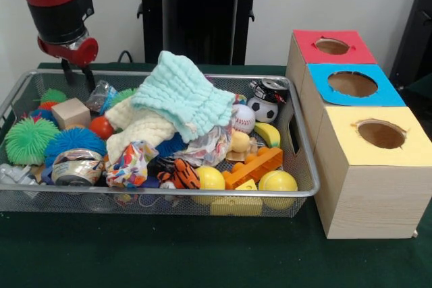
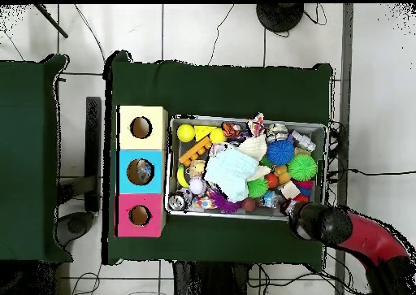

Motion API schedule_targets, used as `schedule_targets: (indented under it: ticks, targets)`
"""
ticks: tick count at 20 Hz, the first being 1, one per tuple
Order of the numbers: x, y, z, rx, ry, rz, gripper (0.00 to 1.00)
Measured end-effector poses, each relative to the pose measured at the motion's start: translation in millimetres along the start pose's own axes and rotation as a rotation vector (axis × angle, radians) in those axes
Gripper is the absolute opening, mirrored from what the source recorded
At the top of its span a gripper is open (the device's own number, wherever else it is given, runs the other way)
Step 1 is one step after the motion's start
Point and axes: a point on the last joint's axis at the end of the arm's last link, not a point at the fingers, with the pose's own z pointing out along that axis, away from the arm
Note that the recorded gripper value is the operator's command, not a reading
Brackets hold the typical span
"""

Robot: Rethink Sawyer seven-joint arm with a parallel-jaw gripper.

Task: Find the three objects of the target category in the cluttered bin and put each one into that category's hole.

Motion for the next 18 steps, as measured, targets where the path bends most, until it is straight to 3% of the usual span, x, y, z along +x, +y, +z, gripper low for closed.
schedule_targets:
  ticks: [5,9,14,18]
  targets:
    - [4.2,1,5,-0.030,0.011,0.003,1.00]
    - [6.2,6,13,-0.050,0.011,-0.024,1.00]
    - [8.1,11,15,-0.058,0.010,-0.047,1.00]
    - [12.2,13,10,-0.042,0.001,-0.078,1.00]
